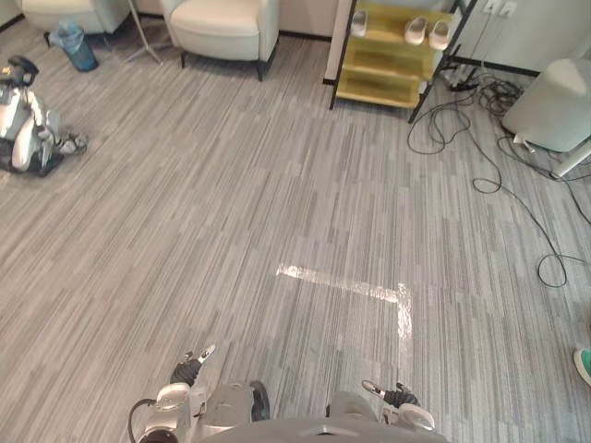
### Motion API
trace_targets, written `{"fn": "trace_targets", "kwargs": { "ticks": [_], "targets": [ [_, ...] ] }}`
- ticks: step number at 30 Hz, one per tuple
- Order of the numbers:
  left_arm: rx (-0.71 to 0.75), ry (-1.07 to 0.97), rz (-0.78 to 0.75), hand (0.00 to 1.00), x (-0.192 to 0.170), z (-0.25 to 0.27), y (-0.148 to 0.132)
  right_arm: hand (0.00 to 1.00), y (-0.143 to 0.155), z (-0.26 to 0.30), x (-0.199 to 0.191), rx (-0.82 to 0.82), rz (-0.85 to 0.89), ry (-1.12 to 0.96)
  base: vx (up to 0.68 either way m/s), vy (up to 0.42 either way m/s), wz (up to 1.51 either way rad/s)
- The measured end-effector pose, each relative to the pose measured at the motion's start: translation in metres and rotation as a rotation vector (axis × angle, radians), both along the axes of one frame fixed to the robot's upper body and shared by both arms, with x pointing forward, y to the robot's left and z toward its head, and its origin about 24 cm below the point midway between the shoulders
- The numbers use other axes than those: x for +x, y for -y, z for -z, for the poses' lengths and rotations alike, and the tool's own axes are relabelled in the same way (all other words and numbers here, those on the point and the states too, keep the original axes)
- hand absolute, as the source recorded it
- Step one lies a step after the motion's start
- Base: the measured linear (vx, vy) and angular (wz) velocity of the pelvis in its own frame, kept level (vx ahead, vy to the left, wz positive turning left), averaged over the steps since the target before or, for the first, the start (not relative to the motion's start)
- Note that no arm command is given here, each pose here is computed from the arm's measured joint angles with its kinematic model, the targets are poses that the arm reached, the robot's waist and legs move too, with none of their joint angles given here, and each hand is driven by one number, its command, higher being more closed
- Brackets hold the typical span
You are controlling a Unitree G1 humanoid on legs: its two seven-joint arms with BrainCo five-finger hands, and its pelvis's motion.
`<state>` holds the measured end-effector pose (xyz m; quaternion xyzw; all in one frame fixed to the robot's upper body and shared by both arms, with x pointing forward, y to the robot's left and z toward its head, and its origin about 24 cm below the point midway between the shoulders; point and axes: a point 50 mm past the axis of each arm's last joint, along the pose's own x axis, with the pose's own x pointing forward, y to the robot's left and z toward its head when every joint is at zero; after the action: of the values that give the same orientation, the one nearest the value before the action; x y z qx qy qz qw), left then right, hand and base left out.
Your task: Pick up cushions and gather them together orderly.
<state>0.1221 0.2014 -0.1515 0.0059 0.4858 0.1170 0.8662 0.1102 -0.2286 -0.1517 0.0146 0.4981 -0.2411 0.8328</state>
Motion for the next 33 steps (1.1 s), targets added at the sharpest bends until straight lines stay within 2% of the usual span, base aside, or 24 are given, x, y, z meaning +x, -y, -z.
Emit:
{"fn": "trace_targets", "kwargs": {
  "ticks": [7,12,19,29,33],
  "targets": [
    [0.034,-0.036,-0.015,0.00,-0.014,0.002,-0.013,0.00,0.001,-0.001,0.002,-0.022,-0.044,-0.011,0.19,-0.173,-0.12],
    [-0.011,-0.105,0.011,0.00,-0.028,0.011,0.007,0.00,0.019,-0.003,-0.004,-0.063,-0.031,-0.037,0.14,-0.207,-0.35],
    [0.009,-0.096,0.032,0.00,-0.024,0.009,0.003,0.00,0.017,0.002,-0.018,-0.056,-0.013,-0.080,0.06,-0.074,0.23],
    [-0.008,-0.104,0.026,0.00,-0.029,0.011,0.009,0.00,0.020,0.003,-0.029,-0.057,0.017,-0.095,0.10,0.128,-0.26],
    [0.016,-0.106,0.016,0.00,-0.032,0.010,-0.002,0.00,0.010,0.008,-0.040,-0.025,0.044,-0.117,0.22,0.214,-0.25]
  ]
}}
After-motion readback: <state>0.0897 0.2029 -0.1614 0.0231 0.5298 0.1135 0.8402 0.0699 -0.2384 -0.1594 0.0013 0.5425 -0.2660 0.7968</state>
